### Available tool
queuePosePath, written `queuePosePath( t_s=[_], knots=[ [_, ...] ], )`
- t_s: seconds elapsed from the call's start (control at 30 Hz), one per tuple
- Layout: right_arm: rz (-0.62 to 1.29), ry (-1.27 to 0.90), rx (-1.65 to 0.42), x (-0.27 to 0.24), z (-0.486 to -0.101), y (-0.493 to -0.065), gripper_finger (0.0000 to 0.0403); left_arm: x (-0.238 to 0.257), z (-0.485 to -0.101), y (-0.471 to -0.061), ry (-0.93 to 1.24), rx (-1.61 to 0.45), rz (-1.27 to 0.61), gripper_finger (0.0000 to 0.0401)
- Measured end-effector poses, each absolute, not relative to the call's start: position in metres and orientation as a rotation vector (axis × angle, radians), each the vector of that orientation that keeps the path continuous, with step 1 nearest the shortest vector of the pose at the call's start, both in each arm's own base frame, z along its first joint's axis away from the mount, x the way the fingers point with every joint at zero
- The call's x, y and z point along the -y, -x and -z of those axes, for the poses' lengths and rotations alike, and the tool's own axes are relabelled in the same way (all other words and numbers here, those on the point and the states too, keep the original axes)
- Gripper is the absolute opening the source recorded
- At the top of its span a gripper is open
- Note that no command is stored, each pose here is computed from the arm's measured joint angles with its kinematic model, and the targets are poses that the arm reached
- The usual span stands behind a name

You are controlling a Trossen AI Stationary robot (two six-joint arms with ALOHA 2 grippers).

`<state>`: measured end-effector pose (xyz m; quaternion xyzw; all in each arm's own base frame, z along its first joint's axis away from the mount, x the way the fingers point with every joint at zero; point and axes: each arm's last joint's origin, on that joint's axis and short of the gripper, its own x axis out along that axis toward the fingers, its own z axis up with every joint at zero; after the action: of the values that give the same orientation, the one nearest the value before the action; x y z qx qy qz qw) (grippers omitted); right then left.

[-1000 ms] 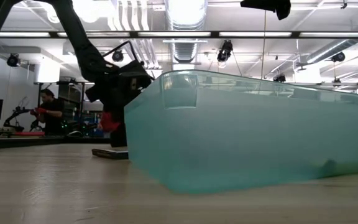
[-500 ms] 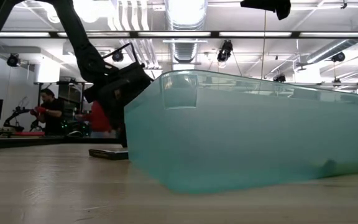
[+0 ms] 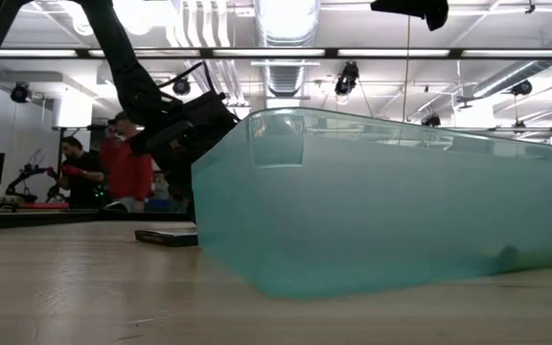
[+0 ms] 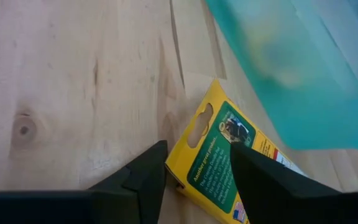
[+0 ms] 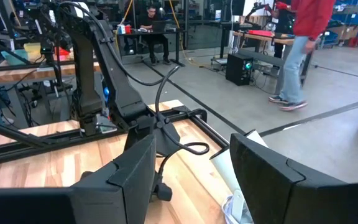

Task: Pick & Place School Supplies
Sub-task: Put the yellow crayon box into the green bin

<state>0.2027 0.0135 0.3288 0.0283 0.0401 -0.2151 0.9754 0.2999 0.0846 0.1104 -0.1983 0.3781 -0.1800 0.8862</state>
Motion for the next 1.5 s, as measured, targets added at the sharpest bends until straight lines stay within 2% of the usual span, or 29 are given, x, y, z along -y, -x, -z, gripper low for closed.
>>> queuePosePath(
  t_s=[0.67, 1.03, 1.5],
  knots=[
    [0.434, -0.057, -0.081, -0.013, -0.329, -0.203, 0.0203, -0.086, -0.110, -0.300, 0.431, -0.804, 0.316, 0.0009],
    [0.434, -0.057, -0.081, -0.013, -0.329, -0.203, 0.0203, -0.091, -0.120, -0.300, 0.439, -0.785, 0.273, 0.0005],
    [0.434, -0.057, -0.081, -0.013, -0.329, -0.203, 0.0203, -0.097, -0.208, -0.276, 0.291, -0.593, 0.071, 0.0004]
  ],
)
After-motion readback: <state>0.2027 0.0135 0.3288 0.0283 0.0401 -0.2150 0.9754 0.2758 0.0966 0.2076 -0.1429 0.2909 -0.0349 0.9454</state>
